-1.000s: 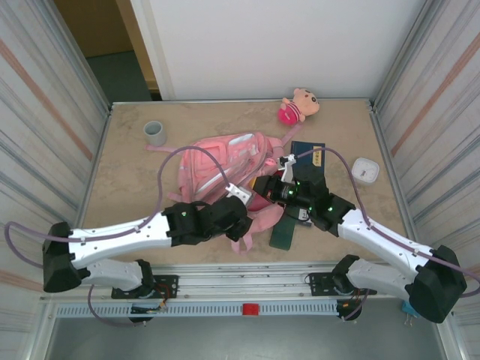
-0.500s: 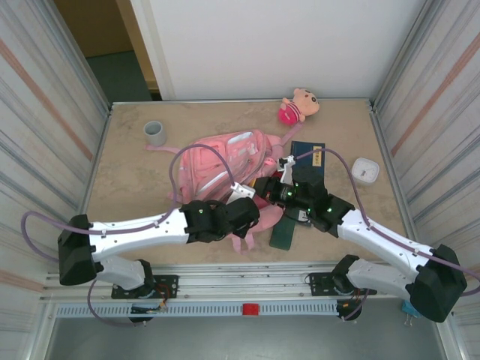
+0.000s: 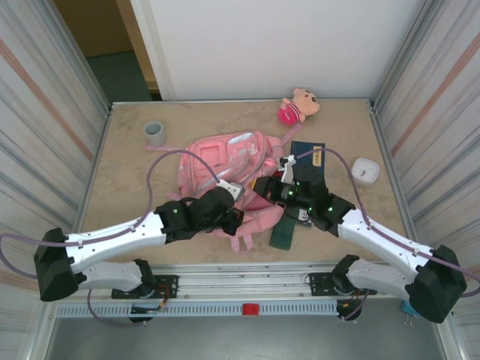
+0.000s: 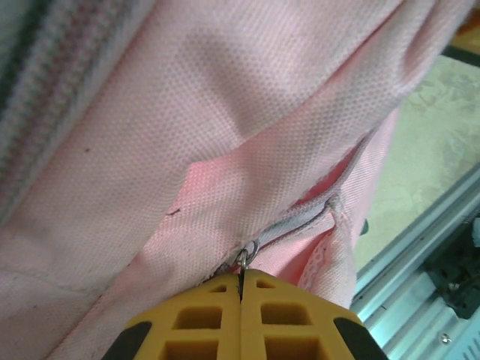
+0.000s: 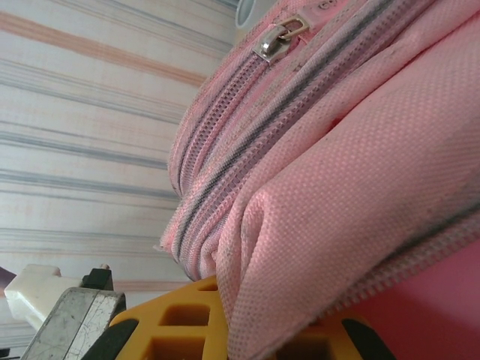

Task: Pack the student bag

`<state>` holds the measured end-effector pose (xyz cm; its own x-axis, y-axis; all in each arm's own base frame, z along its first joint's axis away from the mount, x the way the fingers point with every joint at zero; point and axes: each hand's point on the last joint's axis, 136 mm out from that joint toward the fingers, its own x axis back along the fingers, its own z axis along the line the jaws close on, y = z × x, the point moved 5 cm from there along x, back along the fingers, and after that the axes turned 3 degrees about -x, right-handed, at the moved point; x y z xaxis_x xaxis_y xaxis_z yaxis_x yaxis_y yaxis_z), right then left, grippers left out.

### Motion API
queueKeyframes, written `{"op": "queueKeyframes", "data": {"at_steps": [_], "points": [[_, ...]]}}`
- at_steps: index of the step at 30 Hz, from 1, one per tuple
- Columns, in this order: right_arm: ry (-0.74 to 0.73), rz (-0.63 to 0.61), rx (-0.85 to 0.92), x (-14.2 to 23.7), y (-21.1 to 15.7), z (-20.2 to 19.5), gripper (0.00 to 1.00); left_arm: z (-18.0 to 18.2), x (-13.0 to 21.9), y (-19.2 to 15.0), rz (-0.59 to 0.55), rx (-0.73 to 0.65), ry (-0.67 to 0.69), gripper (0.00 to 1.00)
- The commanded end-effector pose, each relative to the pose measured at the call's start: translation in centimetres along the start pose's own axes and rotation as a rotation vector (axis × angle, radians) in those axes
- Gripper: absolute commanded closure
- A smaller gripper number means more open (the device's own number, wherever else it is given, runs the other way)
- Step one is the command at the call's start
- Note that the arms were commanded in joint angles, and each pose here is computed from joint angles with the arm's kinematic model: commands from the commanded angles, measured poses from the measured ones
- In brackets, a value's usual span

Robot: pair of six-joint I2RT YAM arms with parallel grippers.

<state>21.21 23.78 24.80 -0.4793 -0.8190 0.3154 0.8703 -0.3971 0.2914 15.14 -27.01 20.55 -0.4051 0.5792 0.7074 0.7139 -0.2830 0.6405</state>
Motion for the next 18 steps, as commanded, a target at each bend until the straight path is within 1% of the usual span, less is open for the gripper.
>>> {"op": "queueKeyframes", "data": {"at_steps": [1, 3, 4, 7, 10, 12, 13, 15, 17, 18], "points": [[0.143, -0.049, 0.076, 1.6, 1.8, 3.7, 0.95, 0.4, 0.7, -0.2, 0.025, -0.059, -0.022, 1.00], [0.127, -0.053, 0.069, 1.8, 2.3, 3.1, 0.95, 1.2, 1.0, -0.7, 0.054, -0.100, 0.012, 1.00], [0.143, -0.073, 0.078, 2.9, 2.9, 3.5, 0.95, 1.7, 1.3, -0.8, 0.061, -0.118, 0.024, 1.00], [0.134, -0.087, 0.077, 3.8, 3.9, 3.2, 0.94, 2.8, 2.1, -1.4, 0.074, -0.148, 0.040, 1.00], [0.144, -0.079, 0.071, 4.0, 4.4, 3.3, 0.94, 3.8, 3.1, -1.3, 0.044, -0.147, 0.047, 1.00], [0.156, -0.067, 0.061, 3.7, 4.3, 3.4, 0.92, 3.8, 3.6, -0.8, 0.005, -0.135, 0.019, 1.00], [0.162, -0.057, 0.053, 3.4, 4.2, 3.4, 0.87, 3.5, 3.9, -0.5, -0.020, -0.130, -0.006, 1.00], [0.170, -0.041, 0.045, 2.9, 3.6, 3.5, 0.71, 2.7, 4.0, 0.2, -0.065, -0.113, -0.064, 1.00], [0.155, -0.020, 0.038, 1.8, 2.6, 3.2, 0.53, 1.9, 3.8, 0.8, -0.098, -0.080, -0.127, 1.00], [0.150, -0.016, 0.038, 1.3, 2.2, 3.2, 0.48, 1.6, 3.7, 1.0, -0.107, -0.067, -0.148, 1.00]]}}
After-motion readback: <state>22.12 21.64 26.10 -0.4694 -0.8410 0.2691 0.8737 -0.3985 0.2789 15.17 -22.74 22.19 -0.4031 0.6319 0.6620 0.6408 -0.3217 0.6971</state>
